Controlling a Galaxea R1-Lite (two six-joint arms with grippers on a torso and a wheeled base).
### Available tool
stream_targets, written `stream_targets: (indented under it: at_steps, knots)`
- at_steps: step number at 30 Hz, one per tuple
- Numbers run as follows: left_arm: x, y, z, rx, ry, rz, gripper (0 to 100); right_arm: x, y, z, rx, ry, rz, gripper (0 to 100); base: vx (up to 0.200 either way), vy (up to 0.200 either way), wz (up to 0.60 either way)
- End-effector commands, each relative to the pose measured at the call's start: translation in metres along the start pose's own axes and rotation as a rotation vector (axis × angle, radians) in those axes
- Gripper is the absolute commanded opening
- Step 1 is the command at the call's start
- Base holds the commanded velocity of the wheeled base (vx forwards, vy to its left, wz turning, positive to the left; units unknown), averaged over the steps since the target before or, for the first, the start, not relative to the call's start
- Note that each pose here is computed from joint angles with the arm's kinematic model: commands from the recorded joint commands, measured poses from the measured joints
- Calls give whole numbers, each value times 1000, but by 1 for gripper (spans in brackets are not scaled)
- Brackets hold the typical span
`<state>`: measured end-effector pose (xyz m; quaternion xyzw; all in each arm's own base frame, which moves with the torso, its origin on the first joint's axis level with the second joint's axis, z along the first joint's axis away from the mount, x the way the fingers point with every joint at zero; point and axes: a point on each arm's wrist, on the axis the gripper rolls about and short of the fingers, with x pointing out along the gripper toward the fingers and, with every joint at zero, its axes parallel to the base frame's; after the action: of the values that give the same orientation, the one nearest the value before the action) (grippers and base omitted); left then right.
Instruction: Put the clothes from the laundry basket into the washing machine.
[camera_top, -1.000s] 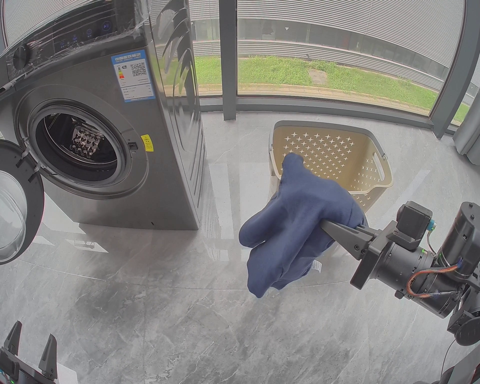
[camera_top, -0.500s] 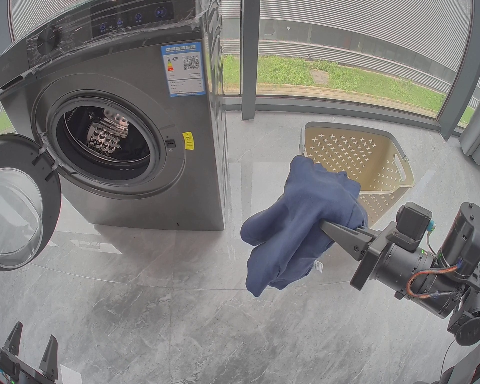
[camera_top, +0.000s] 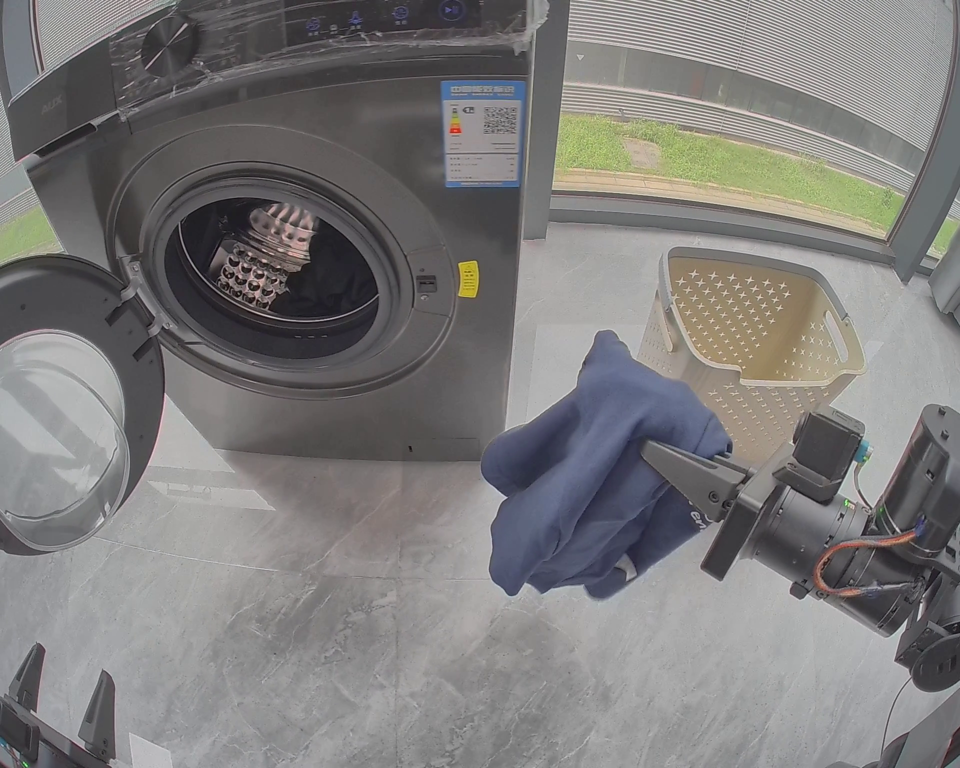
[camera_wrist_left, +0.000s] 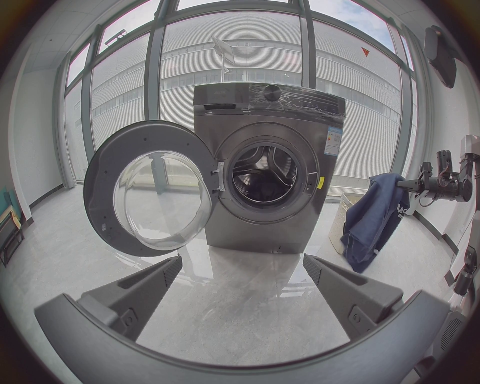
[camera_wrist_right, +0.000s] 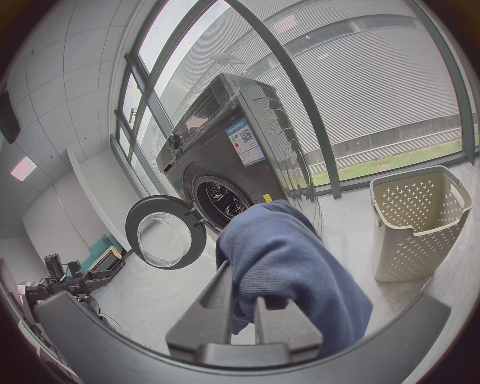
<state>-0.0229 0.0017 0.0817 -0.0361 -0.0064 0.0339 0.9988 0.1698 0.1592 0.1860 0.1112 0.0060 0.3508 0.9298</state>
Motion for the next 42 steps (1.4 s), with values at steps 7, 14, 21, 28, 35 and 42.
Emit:
stream_targets:
  at_steps: [7, 14, 21, 28, 35, 42]
  knots:
    - [-1, 0, -3, -1, -8, -3, 100, 1, 0, 0, 0, -2, 1, 0, 0, 200, 0]
    - [-1, 0, -3, -1, -8, -4, 100, 0, 0, 0, 0, 1, -1, 0, 0, 114, 0]
    - [-1, 0, -3, -2, -8, -4, 100, 1, -1, 0, 0, 0, -4, 0, -200, 0, 0]
    - [-1, 0, -3, -2, -8, -4, 100, 1, -2, 0, -1, -1, -10, 0, -143, 0, 0]
    - [-1, 0, -3, -2, -8, -4, 100, 1, -3, 0, 0, -2, -13, 0, 0, 86, 0]
    - [-1, 0, -3, -2, -8, -4, 100, 1, -3, 0, 0, 0, -14, 0, 0, 200, 0]
